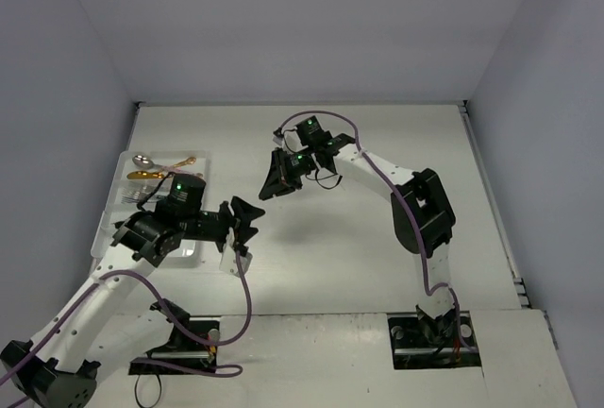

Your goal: Sort the eating utensils into containers

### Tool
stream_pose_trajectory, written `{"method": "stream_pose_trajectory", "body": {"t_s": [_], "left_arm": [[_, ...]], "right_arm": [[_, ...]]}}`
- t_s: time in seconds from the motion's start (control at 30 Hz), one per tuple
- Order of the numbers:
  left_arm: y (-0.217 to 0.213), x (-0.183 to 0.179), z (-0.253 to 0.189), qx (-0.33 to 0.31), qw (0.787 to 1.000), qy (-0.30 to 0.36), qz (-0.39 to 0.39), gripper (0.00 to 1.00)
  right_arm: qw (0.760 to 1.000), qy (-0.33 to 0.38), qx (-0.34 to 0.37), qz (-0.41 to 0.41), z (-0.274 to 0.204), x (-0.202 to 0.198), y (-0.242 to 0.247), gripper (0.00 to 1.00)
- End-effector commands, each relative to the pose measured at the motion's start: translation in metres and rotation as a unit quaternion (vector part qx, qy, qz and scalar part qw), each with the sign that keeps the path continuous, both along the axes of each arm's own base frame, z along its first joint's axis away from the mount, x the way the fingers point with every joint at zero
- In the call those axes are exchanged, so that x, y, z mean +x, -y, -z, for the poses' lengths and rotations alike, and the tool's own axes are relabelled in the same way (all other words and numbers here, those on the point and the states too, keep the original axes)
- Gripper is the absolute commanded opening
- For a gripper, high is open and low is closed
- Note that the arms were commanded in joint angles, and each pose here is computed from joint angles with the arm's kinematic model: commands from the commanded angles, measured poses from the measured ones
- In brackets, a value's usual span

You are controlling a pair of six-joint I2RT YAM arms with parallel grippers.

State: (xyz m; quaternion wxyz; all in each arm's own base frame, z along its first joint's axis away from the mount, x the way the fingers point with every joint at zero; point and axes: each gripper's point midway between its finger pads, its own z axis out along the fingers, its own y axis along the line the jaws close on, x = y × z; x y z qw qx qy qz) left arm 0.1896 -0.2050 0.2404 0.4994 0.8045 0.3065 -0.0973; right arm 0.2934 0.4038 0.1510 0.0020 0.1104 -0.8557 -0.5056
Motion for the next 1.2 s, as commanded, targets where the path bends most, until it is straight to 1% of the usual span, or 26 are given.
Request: {"method": "stream_pose_trajectory", "body": {"t_s": [0.0, 0.37, 0.7, 0.83, 0.97, 1.07, 1.13, 1.17], "left_arm": [[0.017, -0.006, -0.007, 0.011, 0.996, 0.057, 0.065, 0.43], [0.026, 0.014, 0.009, 0.044, 0.996, 0.04, 0.066, 0.43], [0.026, 0.032, 0.03, 0.076, 0.995, 0.03, 0.062, 0.43], [0.024, 0.041, 0.038, 0.092, 0.993, 0.036, 0.063, 0.42], [0.023, 0.047, 0.046, 0.107, 0.991, 0.045, 0.069, 0.38], [0.021, 0.053, 0.052, 0.122, 0.989, 0.048, 0.066, 0.32], [0.02, 0.055, 0.054, 0.126, 0.989, 0.047, 0.064, 0.25], [0.02, 0.056, 0.053, 0.128, 0.989, 0.048, 0.063, 0.24]], "right_arm": [[0.998, 0.011, 0.058, -0.035, -0.044, -0.012, -0.013, 0.0], [0.995, 0.003, 0.066, -0.073, -0.048, -0.043, -0.021, 0.0], [0.995, -0.004, 0.061, -0.084, -0.049, -0.06, -0.022, 0.0], [0.995, -0.006, 0.057, -0.084, -0.049, -0.067, -0.021, 0.0], [0.996, -0.014, 0.049, -0.08, -0.044, -0.069, -0.018, 0.0], [0.996, -0.015, 0.047, -0.08, -0.043, -0.071, -0.018, 0.0], [0.996, -0.015, 0.045, -0.079, -0.042, -0.071, -0.018, 0.0], [0.996, -0.015, 0.045, -0.079, -0.043, -0.071, -0.017, 0.0]]}}
